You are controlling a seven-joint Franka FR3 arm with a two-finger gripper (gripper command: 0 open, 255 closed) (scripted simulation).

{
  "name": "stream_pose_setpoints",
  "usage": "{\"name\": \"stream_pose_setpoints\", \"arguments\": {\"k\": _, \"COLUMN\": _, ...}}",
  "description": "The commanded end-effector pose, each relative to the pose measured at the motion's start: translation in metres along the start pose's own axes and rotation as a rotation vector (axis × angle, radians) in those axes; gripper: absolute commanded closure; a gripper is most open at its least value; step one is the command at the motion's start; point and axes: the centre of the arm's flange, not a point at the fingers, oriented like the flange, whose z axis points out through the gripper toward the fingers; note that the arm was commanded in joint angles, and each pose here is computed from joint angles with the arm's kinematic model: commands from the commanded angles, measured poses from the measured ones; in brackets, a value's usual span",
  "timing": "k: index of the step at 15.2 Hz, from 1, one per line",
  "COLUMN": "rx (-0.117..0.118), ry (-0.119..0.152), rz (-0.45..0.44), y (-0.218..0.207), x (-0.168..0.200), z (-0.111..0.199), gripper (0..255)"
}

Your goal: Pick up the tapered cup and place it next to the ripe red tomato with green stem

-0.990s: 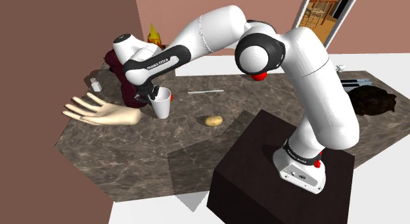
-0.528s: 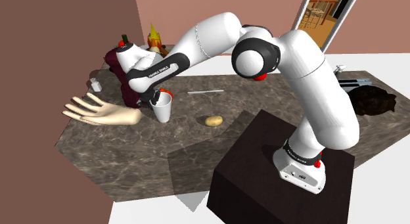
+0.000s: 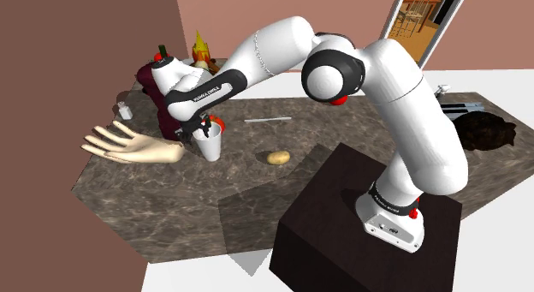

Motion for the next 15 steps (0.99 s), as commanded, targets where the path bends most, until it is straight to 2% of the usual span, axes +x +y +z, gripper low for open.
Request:
{"name": "stream_pose_setpoints", "arguments": {"k": 1, "rx": 0.0, "ry": 0.0, "rz": 0.0, "y": 0.0, "x": 0.0, "z": 0.0, "gripper": 0}}
{"name": "stream_pose_setpoints", "arguments": {"k": 4, "rx": 0.0, "ry": 0.0, "rz": 0.0, "y": 0.0, "x": 0.0, "z": 0.0, "gripper": 0}}
{"name": "stream_pose_setpoints", "arguments": {"k": 8, "rx": 0.0, "ry": 0.0, "rz": 0.0, "y": 0.0, "x": 0.0, "z": -0.05, "gripper": 0}}
{"name": "stream_pose_setpoints", "arguments": {"k": 15, "rx": 0.0, "ry": 0.0, "rz": 0.0, "y": 0.0, "x": 0.0, "z": -0.05, "gripper": 0}}
